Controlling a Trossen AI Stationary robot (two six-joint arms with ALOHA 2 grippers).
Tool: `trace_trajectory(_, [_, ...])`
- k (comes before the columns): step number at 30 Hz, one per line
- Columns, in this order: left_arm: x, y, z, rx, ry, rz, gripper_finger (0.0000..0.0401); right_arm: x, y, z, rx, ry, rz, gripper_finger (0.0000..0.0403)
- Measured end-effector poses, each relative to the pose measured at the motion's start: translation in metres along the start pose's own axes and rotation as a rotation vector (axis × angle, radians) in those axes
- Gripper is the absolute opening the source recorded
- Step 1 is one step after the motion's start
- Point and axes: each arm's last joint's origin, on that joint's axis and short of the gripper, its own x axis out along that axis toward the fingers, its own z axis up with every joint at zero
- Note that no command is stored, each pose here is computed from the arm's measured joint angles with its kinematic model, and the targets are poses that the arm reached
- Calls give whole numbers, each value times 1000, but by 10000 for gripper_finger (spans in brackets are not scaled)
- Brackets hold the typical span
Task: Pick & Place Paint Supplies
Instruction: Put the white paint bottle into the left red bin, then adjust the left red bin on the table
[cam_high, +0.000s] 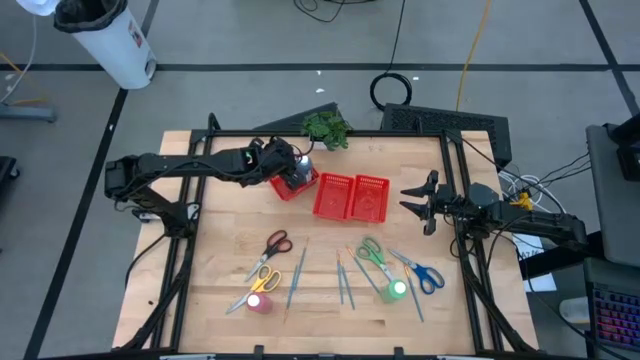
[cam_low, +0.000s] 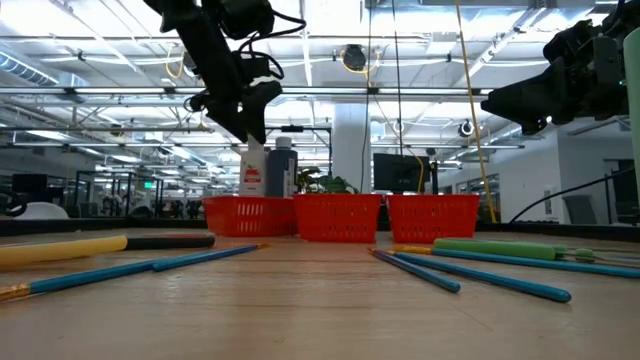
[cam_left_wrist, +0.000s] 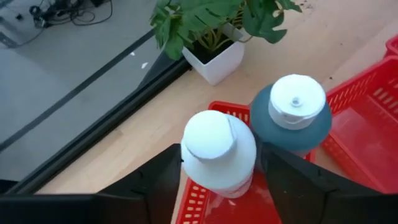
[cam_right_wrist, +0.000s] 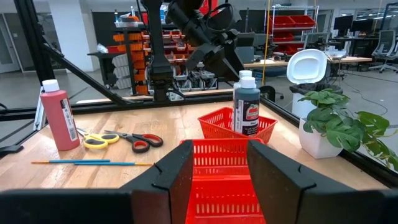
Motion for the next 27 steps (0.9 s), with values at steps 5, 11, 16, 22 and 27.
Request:
trace_trajectory(5, [-6,2,4,67,5,-15,274,0,0,0,0,0,0,142])
trace_trajectory(11, [-27,13,8,58,-13,-24,298,0,0,0,0,0,0,142])
trace_trajectory(16, [-44,26,-1,31,47,-3,289,0,0,0,0,0,0,142])
trace_trajectory(22, [-20,29,-33,24,154,27,276,0,0,0,0,0,0,142])
trace_trajectory(27, [8,35,-61,-21,208,-42,274,0,0,0,0,0,0,142])
